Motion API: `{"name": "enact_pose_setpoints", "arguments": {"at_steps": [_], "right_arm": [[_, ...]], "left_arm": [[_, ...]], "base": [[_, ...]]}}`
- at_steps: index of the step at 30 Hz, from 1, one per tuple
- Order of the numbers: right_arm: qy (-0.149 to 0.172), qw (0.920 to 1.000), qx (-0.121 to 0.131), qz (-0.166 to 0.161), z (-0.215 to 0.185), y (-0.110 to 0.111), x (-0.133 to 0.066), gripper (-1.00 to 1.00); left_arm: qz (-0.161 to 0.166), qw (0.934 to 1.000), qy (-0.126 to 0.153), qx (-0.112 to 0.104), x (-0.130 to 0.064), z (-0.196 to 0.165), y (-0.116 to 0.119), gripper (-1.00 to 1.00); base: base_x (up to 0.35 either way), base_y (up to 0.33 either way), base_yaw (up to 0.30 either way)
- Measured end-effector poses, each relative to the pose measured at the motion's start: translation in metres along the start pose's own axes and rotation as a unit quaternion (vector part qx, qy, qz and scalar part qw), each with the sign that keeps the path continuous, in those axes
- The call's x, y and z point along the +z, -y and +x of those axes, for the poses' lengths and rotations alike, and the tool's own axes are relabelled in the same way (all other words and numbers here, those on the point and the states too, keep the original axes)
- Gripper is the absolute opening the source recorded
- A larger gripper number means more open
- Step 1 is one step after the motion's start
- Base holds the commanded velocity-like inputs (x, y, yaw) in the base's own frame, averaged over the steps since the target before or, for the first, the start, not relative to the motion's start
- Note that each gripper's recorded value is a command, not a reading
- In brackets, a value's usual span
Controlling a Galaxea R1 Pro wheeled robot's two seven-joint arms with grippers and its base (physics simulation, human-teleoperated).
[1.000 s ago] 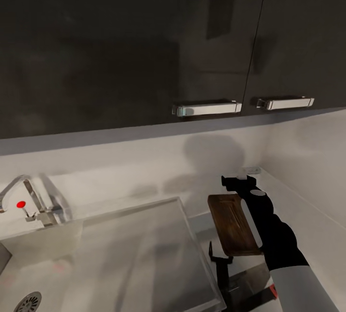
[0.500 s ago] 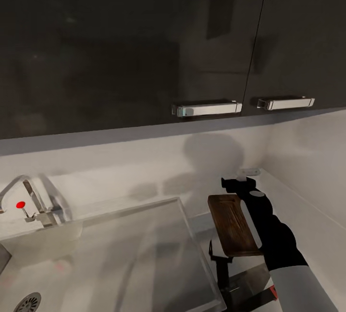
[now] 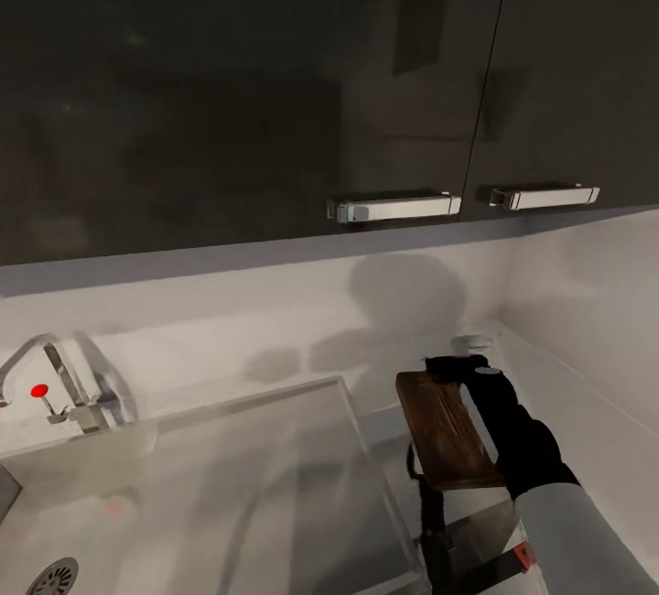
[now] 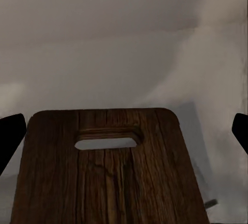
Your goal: In the kitchen, take the Vidalia onion out of the sink, dice it on the chopping board with the paring knife, put the diced onion into the bowl on the countertop, then place both the paring knife and the chopping board into the sink.
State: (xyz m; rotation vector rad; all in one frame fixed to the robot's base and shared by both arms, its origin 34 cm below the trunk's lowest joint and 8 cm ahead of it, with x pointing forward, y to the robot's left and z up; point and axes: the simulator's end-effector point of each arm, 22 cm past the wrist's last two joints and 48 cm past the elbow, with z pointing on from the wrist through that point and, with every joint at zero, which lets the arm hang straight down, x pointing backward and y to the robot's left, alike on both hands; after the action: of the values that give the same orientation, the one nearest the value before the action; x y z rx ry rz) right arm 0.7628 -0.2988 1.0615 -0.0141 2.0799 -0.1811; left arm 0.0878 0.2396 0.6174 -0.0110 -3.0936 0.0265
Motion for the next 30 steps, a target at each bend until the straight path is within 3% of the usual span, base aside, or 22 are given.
{"name": "enact_pose_setpoints", "arguments": {"at_steps": [2,6,9,13,16,19,23,25,28,29,30], "right_arm": [[-0.004,0.9999,-0.006,0.013,-0.013,0.023,0.010,1.00],[0.000,0.9999,-0.009,0.011,-0.041,0.043,0.017,1.00],[-0.002,1.0000,-0.008,0.002,-0.059,0.047,0.017,1.00],[-0.039,0.9991,-0.006,-0.017,-0.058,0.044,0.014,1.00],[-0.050,0.9979,-0.006,-0.042,-0.059,0.035,0.012,1.00],[-0.057,0.9962,-0.025,-0.061,-0.059,0.030,0.009,1.00],[-0.090,0.9882,-0.074,-0.100,-0.044,0.010,0.004,1.00],[-0.107,0.9799,-0.111,-0.127,-0.033,-0.001,0.000,1.00],[-0.139,0.9594,-0.183,-0.163,-0.010,-0.010,-0.009,1.00],[-0.144,0.9549,-0.196,-0.170,-0.006,-0.011,-0.011,1.00],[-0.155,0.9378,-0.235,-0.203,0.000,-0.014,-0.022,1.00]], "left_arm": [[0.000,1.0000,0.000,0.000,0.000,0.000,0.000,1.00],[0.000,1.0000,0.000,0.000,0.000,0.000,0.000,1.00],[0.000,1.0000,0.000,0.000,0.000,0.000,0.000,1.00],[0.000,1.0000,0.000,0.000,0.000,0.000,0.000,1.00],[0.000,1.0000,0.000,0.000,0.000,0.000,-0.001,1.00],[0.000,1.0000,0.000,0.000,0.000,0.000,0.000,1.00],[0.001,1.0000,0.000,0.000,0.000,0.000,0.001,1.00],[0.001,1.0000,0.000,0.000,0.000,0.000,0.001,1.00],[0.001,1.0000,0.000,0.000,0.000,0.000,0.002,1.00],[0.001,1.0000,0.000,0.000,0.000,0.000,0.002,1.00],[0.001,1.0000,0.000,0.000,0.000,0.000,0.002,1.00]], "base": [[0.000,0.000,0.000],[0.000,0.000,0.000],[0.000,0.000,0.000],[0.000,0.000,0.000],[0.000,0.000,0.000],[0.000,0.000,0.000],[0.000,0.000,0.000],[0.000,0.000,0.000],[0.000,0.000,0.000],[0.000,0.000,0.000],[0.000,0.000,0.000]]}}
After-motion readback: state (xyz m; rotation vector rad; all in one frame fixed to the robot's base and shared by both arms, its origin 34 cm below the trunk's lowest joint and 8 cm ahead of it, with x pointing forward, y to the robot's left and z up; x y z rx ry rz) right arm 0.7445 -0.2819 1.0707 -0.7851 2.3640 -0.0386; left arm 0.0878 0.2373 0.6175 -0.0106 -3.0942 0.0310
